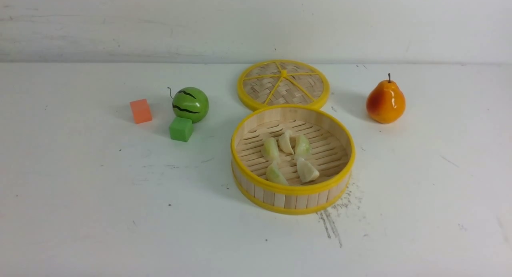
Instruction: Put the dumplings into the steamer on the white table.
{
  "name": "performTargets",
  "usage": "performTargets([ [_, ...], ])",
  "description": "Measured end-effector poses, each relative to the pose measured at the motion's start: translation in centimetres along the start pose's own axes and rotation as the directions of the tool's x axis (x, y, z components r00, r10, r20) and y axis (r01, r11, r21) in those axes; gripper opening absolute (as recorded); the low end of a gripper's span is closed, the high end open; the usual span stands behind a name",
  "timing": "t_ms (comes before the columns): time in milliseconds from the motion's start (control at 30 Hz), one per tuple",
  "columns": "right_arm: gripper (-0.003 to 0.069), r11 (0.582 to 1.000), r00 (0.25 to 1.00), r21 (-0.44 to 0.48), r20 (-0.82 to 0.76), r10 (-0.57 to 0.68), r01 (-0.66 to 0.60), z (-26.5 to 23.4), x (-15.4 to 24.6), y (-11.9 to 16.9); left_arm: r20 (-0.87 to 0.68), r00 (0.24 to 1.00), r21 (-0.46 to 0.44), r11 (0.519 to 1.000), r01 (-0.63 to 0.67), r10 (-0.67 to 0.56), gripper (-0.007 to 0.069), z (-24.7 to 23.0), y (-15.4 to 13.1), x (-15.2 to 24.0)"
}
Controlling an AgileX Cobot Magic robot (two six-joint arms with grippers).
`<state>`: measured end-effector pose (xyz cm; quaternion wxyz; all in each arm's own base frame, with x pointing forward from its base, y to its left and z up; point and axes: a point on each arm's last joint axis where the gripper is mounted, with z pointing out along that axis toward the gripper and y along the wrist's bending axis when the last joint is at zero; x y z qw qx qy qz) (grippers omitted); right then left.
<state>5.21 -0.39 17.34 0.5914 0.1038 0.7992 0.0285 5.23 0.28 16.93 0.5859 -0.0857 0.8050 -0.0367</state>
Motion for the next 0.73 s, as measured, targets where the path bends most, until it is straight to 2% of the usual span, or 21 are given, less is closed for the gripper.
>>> performTargets([
  [733, 0.0137, 1.000, 1.000, 0.000, 0.000, 0.000, 0.000, 0.00, 0.00, 0.00, 0.000, 1.000, 0.000, 1.000, 0.000, 0.000, 0.0022, 0.00, 0.00, 0.00],
])
